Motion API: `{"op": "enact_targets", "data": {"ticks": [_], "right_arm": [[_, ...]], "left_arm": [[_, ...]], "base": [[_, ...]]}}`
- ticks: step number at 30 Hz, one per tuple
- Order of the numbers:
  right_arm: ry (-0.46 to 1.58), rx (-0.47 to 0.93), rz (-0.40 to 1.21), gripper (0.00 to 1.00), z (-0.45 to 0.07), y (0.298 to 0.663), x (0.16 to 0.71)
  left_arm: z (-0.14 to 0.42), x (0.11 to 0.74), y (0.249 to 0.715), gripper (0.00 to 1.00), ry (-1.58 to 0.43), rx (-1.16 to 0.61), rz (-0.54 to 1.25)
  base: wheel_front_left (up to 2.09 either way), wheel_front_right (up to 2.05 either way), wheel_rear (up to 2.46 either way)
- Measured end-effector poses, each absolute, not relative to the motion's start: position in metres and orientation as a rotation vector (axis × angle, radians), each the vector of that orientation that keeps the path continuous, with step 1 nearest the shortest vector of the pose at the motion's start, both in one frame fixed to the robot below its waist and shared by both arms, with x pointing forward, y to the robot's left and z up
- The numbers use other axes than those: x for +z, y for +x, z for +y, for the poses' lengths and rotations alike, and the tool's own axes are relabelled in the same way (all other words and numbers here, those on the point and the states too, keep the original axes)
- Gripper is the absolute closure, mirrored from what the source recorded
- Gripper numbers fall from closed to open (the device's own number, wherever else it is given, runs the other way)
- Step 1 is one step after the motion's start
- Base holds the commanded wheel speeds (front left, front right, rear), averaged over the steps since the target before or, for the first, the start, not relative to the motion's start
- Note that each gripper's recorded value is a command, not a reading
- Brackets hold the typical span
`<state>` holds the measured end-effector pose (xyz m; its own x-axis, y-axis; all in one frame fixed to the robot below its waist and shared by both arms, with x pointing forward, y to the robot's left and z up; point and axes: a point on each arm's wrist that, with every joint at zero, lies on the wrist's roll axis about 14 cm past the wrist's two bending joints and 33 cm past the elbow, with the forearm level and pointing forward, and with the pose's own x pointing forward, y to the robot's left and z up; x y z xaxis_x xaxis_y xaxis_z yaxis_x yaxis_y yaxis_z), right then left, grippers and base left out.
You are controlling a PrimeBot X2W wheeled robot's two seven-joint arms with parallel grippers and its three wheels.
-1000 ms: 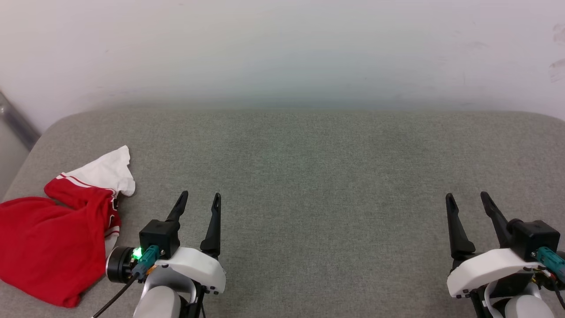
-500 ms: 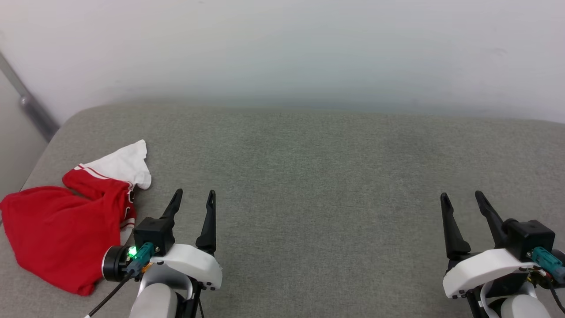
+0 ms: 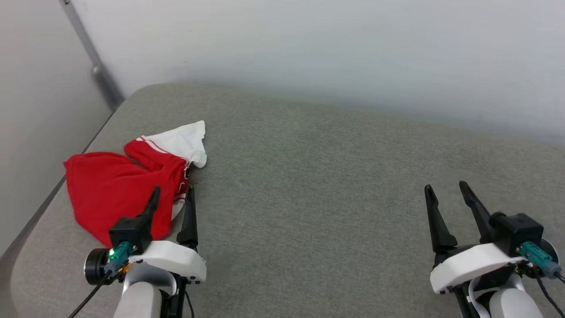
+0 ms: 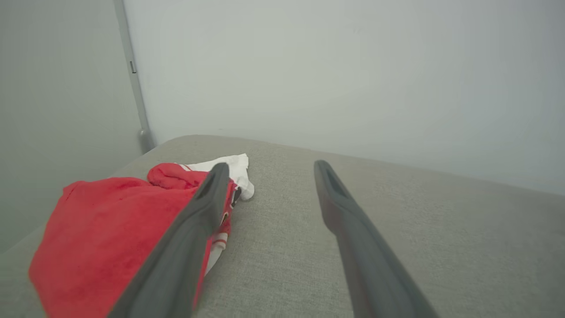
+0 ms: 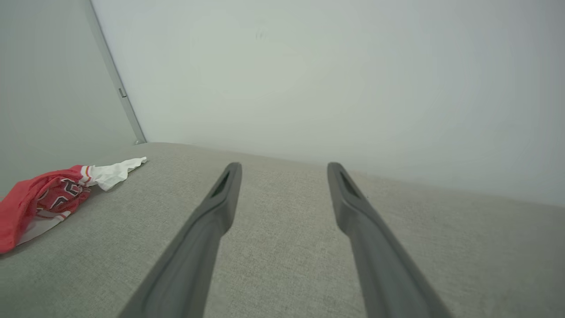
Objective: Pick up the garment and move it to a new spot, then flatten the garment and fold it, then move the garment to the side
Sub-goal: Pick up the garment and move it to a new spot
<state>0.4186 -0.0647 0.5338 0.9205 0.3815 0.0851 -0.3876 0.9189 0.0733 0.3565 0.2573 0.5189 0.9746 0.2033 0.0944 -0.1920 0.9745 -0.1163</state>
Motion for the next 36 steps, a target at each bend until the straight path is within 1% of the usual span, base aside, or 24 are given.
{"op": "enact_targets", "data": {"ticks": [12,20,27,32,36], "right_arm": [[0.109,0.601,-0.068,0.00,0.010,0.420,0.536],[0.113,0.650,-0.060,0.00,0.028,0.422,0.534],[0.107,0.650,-0.054,0.00,0.026,0.429,0.532],[0.098,0.636,-0.050,0.00,0.019,0.438,0.529],[0.104,0.616,-0.045,0.00,0.012,0.448,0.526]], "left_arm": [[0.323,0.513,0.299,0.00,-0.114,0.426,-0.108],[0.343,0.511,0.280,0.00,-0.104,0.501,-0.102],[0.346,0.511,0.288,0.00,-0.102,0.506,-0.099],[0.349,0.523,0.318,0.00,-0.080,0.456,-0.112],[0.369,0.532,0.345,0.00,-0.031,0.428,-0.078]], "base": [[0.00,0.00,0.00],[0.00,0.00,0.00],[0.00,0.00,0.00],[0.00,0.00,0.00],[0.00,0.00,0.00]]}}
